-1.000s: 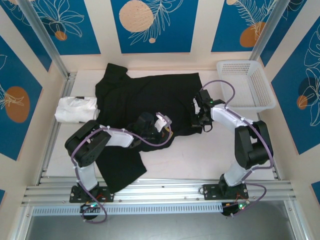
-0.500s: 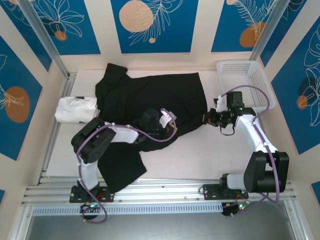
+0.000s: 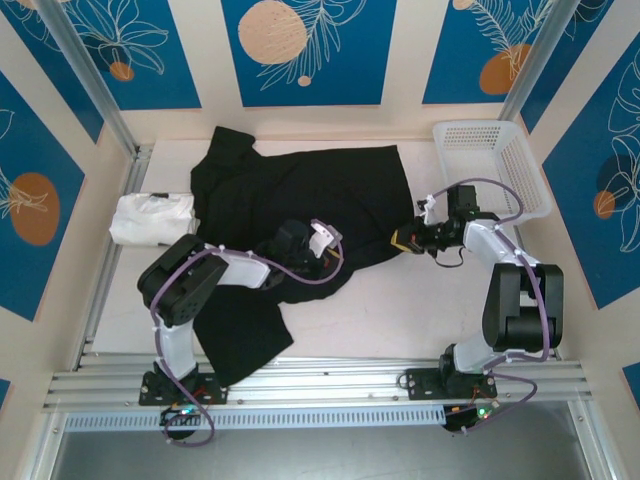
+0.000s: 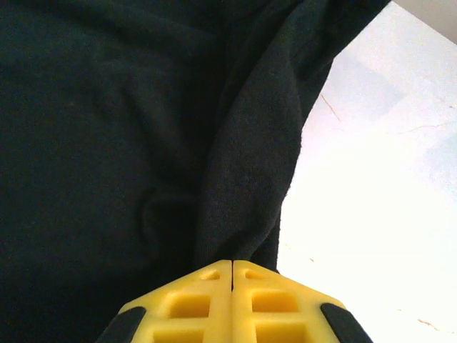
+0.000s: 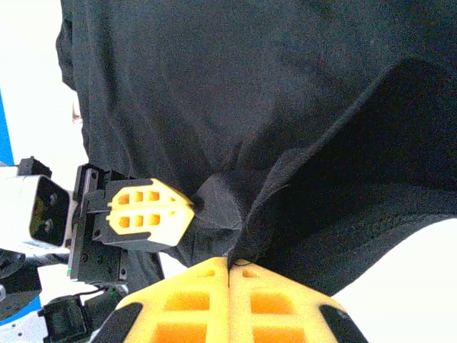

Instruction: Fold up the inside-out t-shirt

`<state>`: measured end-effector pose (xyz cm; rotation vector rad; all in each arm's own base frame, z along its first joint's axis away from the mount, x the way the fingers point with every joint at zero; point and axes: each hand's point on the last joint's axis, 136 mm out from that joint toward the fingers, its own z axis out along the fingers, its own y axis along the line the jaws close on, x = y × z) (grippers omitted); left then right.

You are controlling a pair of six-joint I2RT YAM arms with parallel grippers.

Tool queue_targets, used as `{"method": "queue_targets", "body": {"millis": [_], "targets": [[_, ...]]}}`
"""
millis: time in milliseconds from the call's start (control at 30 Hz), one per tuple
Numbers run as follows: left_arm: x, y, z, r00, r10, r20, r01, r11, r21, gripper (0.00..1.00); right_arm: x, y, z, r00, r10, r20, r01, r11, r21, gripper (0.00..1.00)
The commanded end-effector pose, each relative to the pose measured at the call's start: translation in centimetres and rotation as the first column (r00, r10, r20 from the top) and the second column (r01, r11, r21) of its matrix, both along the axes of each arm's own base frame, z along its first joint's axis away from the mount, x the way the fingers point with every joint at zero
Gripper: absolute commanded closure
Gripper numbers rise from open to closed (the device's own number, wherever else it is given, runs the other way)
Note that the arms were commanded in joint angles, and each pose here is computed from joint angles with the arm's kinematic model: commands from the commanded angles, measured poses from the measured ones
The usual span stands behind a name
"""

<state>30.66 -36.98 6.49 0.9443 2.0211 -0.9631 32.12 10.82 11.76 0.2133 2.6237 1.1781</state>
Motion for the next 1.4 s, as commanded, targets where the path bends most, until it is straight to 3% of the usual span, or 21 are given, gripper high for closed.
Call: {"method": "queue_targets", "body": {"millis": [0,400,800,833,967,1033,1100,1233,1367], "targets": [[0.1,-0.1,1.5,1.000,-0.003,0.029,0.003,1.000,-0.014,1.00,1.1,-1.1,1.5,0.998,-0.041,0.045,0.044,0.997,-0.059,1.00],[-1.2,-2.1,1.6,0.994,-0.081,0.077,0.080,0.997,0.014,1.00,0.4,-2.7,0.3,0.997,-0.072,0.016,0.074,0.981,-0.181,1.00],[-1.2,-1.9,1.7,0.994,-0.072,0.079,0.072,0.997,0.011,1.00,0.3,-2.7,-0.1,0.998,-0.068,0.004,0.067,0.982,-0.178,1.00],[-1.3,-1.9,1.9,0.994,-0.071,0.080,0.071,0.997,0.006,0.97,0.3,-2.8,0.0,0.997,-0.071,0.007,0.071,0.981,-0.181,1.00],[-1.4,-1.3,3.5,0.996,-0.036,0.082,0.038,0.999,-0.016,0.56,0.4,-3.5,0.2,0.996,-0.092,0.016,0.093,0.975,-0.202,1.00],[-1.5,0.0,4.0,0.998,0.016,0.061,-0.016,1.000,0.007,0.47,0.4,-3.7,0.5,0.994,-0.102,0.028,0.105,0.974,-0.203,1.00],[-1.4,2.5,4.0,0.992,0.120,0.036,-0.122,0.990,0.075,0.44,0.3,-3.9,0.7,0.993,-0.108,0.039,0.113,0.972,-0.206,1.00],[-2.5,10.9,2.1,0.904,0.426,-0.043,-0.397,0.871,0.288,0.42,0.1,-3.9,1.0,0.992,-0.114,0.060,0.124,0.971,-0.205,1.00],[-4.0,19.4,0.2,0.719,0.676,-0.162,-0.590,0.717,0.372,0.42,0.5,-3.8,1.5,0.990,-0.113,0.084,0.128,0.972,-0.198,1.00]]}}
